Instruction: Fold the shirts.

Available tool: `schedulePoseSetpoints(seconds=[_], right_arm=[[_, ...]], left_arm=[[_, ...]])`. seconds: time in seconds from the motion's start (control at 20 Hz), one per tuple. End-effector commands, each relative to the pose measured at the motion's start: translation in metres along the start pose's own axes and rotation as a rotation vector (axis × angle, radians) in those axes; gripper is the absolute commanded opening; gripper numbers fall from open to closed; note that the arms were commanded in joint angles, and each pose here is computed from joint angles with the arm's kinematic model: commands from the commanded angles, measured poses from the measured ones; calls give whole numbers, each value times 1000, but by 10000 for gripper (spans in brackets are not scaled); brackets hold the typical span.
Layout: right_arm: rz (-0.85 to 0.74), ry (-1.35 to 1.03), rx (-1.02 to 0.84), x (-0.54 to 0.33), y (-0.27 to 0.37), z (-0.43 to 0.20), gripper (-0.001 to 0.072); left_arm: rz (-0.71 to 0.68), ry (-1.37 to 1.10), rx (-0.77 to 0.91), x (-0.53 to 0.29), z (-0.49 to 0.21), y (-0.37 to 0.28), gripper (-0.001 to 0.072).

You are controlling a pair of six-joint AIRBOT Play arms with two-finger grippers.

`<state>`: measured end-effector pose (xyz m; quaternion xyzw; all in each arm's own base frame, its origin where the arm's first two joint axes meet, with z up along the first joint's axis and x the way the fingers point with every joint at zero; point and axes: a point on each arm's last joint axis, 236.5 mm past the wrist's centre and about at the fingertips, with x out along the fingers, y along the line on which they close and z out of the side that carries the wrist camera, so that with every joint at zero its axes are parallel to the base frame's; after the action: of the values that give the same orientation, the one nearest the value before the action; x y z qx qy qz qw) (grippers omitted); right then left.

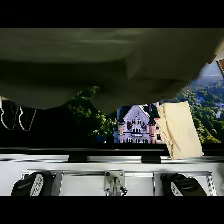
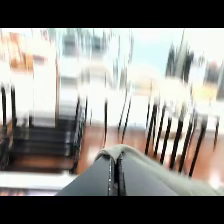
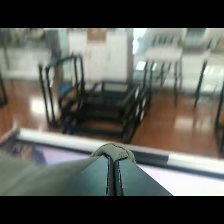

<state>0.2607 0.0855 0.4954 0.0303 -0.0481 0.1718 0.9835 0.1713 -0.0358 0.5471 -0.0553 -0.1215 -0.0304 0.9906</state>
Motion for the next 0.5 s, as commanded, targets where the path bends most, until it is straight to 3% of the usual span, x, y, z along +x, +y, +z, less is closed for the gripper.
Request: schedulePoseSetpoints(seconds=[0.0, 0.3, 0.45], right_arm=[[-44, -83, 18, -66, 2, 29, 70], [-64, 104, 22, -37, -8, -17, 70], [-66, 385, 60, 6, -17, -91, 70]], left_arm=[[161, -10, -19, -58, 8, 10, 30], [221, 191, 53, -50, -39, 32, 31], [245, 442, 43, -24, -111, 63, 31]])
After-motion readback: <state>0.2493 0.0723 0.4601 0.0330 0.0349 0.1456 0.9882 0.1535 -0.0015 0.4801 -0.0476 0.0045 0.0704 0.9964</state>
